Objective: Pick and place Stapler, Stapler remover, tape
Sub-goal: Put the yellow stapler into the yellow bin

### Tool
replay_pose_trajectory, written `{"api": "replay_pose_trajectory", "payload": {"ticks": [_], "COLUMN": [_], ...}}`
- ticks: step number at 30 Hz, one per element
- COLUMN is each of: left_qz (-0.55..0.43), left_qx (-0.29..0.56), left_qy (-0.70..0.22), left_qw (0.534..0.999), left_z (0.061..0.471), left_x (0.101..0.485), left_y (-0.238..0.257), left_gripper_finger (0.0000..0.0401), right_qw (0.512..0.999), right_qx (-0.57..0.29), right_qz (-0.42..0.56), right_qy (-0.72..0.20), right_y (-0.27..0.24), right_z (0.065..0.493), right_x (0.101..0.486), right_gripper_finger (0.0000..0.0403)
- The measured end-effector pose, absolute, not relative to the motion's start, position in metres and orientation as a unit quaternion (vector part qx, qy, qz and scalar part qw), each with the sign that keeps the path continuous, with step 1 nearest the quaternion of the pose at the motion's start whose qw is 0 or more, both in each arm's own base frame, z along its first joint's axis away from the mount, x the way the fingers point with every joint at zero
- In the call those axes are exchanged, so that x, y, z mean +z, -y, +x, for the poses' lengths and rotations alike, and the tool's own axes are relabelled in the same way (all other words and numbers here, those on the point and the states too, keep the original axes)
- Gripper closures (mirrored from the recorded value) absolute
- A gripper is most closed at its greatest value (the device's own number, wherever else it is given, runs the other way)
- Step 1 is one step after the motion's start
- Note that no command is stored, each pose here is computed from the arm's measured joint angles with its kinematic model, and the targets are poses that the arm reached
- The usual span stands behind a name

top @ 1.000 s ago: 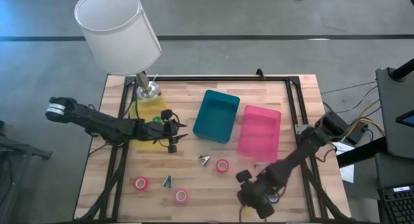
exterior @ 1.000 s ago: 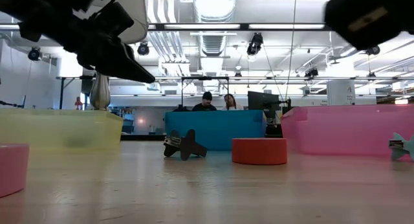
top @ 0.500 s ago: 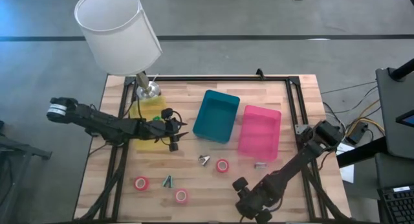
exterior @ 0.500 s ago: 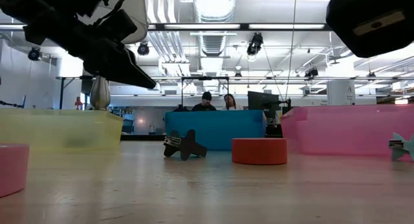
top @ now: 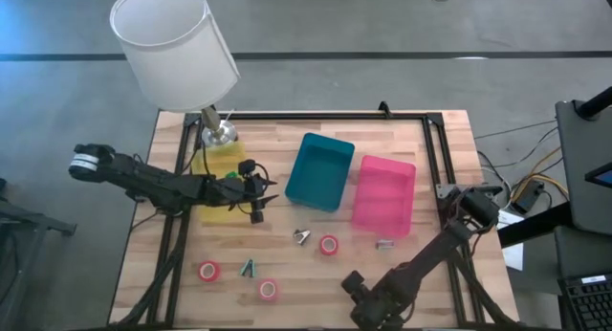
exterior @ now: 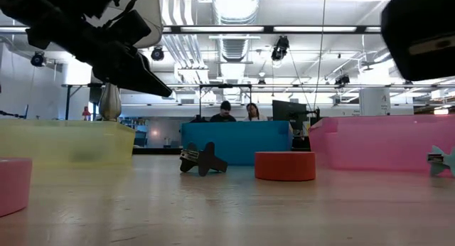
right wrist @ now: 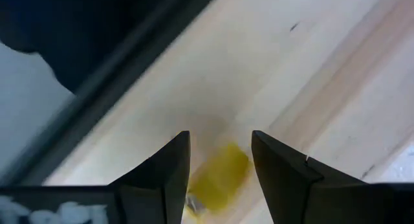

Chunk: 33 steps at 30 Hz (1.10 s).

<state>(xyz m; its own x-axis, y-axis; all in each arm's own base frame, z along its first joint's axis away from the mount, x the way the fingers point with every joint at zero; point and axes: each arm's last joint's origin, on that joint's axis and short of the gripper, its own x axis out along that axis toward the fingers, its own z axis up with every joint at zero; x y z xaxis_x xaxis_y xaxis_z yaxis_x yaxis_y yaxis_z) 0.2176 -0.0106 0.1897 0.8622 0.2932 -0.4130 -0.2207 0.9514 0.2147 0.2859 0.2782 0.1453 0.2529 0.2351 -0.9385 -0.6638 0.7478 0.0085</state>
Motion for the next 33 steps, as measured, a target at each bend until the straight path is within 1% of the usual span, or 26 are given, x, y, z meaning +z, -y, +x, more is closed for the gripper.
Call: {"api": "replay_pose_trajectory", "payload": {"ticks": [4,10,16,22,28,33], "left_qz": [0.08,0.08,0.08,0.08,0.08,0.079], "left_qx": [0.135,0.136,0.136,0.136,0.136,0.136], "left_qy": [-0.226,-0.226,-0.226,-0.226,-0.226,-0.226], "left_qw": [0.962,0.961,0.961,0.961,0.961,0.961], "left_z": [0.2176,0.2177,0.2176,0.2176,0.2176,0.2176], "left_x": [0.1898,0.1898,0.1898,0.1898,0.1898,0.1898], "left_y": [0.0101,0.0094,0.0095,0.0095,0.0095,0.0095], "left_gripper_finger": [0.0222,0.0222,0.0222,0.0222,0.0222,0.0222], "right_qw": [0.76,0.762,0.772,0.772,0.767,0.761], "right_qx": [0.279,0.256,0.218,0.211,0.181,0.183], "right_qz": [-0.22,-0.198,-0.149,-0.141,-0.119,-0.117], "right_qy": [-0.544,-0.56,-0.578,-0.583,-0.605,-0.611], "right_y": [-0.2748,-0.2726,-0.2715,-0.2717,-0.2689,-0.2682], "right_z": [0.2861,0.2852,0.2843,0.2831,0.2803,0.2792], "right_x": [0.1404,0.1354,0.1354,0.1353,0.135,0.1348], "right_gripper_finger": [0.0241,0.0241,0.0241,0.0247,0.0248,0.0265]}}
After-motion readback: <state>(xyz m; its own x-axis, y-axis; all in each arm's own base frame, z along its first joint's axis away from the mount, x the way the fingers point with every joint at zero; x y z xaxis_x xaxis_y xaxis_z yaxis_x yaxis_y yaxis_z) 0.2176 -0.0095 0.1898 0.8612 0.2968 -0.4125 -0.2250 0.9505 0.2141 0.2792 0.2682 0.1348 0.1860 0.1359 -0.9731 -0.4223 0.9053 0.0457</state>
